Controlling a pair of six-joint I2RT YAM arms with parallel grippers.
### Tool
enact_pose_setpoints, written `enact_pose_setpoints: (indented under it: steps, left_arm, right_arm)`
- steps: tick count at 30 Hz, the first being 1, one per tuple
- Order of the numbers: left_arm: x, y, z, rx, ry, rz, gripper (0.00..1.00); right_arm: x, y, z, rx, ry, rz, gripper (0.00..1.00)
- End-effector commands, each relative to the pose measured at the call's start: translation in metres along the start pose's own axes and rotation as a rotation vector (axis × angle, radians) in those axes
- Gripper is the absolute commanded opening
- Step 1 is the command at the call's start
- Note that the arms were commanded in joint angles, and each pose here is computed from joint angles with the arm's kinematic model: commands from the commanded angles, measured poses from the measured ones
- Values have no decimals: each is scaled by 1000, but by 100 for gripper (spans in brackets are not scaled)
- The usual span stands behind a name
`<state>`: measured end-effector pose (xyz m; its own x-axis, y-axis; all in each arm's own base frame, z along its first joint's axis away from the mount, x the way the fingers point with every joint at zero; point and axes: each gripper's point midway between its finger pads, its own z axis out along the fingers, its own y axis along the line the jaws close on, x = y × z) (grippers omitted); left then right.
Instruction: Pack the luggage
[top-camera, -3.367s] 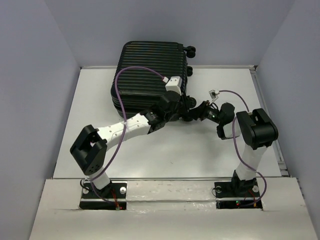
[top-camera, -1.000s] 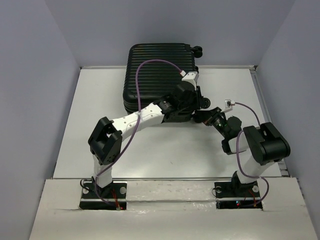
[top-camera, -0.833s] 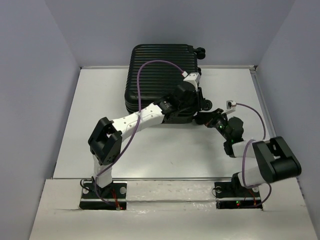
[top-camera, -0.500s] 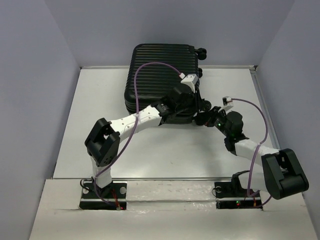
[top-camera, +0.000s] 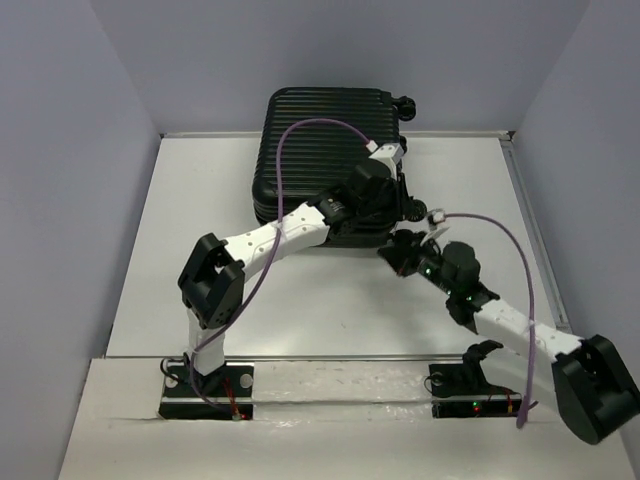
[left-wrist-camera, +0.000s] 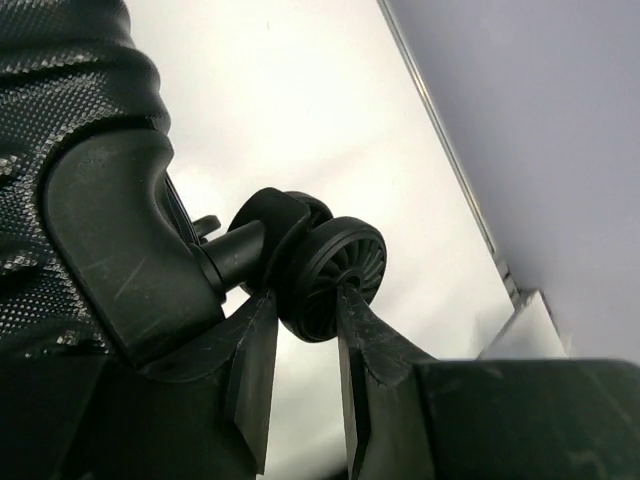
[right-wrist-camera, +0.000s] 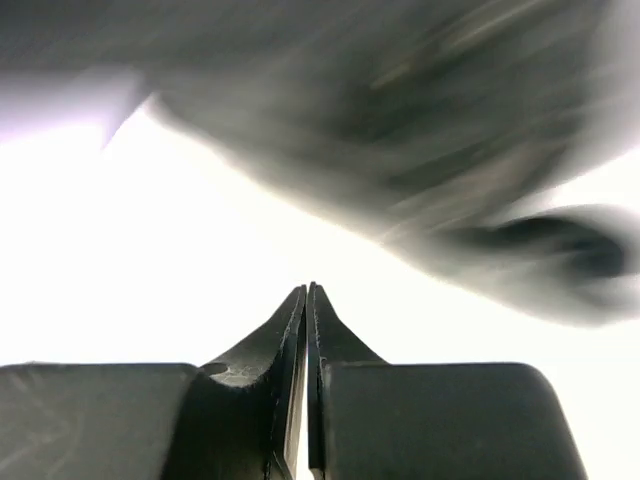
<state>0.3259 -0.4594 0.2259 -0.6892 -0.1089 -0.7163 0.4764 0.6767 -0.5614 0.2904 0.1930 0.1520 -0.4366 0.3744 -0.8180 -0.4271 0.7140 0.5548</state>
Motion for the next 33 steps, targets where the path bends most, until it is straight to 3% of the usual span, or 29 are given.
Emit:
enact_pose_setpoints:
  steps: [1,5,10,14,16,18,19,20,21,24,29,33]
  left_arm:
    - [-112,-3,0,2,-342,31,6]
    - [-103,8,-9,-27,-343,14,6]
    - [-95,19,-21,-43,-341,11,6]
    - [-100,19,-49,-43,-379,16,6]
    - [-105,15,-66,-33,-405,19,6]
    - [-105,10,-74,-16,-406,21,6]
    - [-105,9,-75,-8,-403,22,6]
    - [-103,9,-75,-5,-397,20,6]
    - [-101,9,-75,1,-391,18,6]
    - [-96,10,-72,6,-379,17,6]
    - [-88,12,-71,20,-363,14,6]
    - [-80,16,-74,23,-362,5,6]
  right_arm:
    - [80,91,-50,-397,289,5,7]
    - [72,79,-42,-307,244,15,7]
    - [63,101,-39,-418,220,52,7]
    - [34,63,-27,-158,93,25,7]
    - [14,20,-22,58,34,-1,7]
    - [2,-15,-21,170,9,6,7]
    - [-1,-12,-19,150,-1,-3,7]
    - [-9,-24,-20,162,-29,-5,15]
    - [-19,-8,-16,51,-52,-44,22]
    - [-31,-1,-4,-4,-56,-98,42]
    - [-41,19,16,-146,-62,-154,58]
    - [-43,8,35,-169,-55,-157,63]
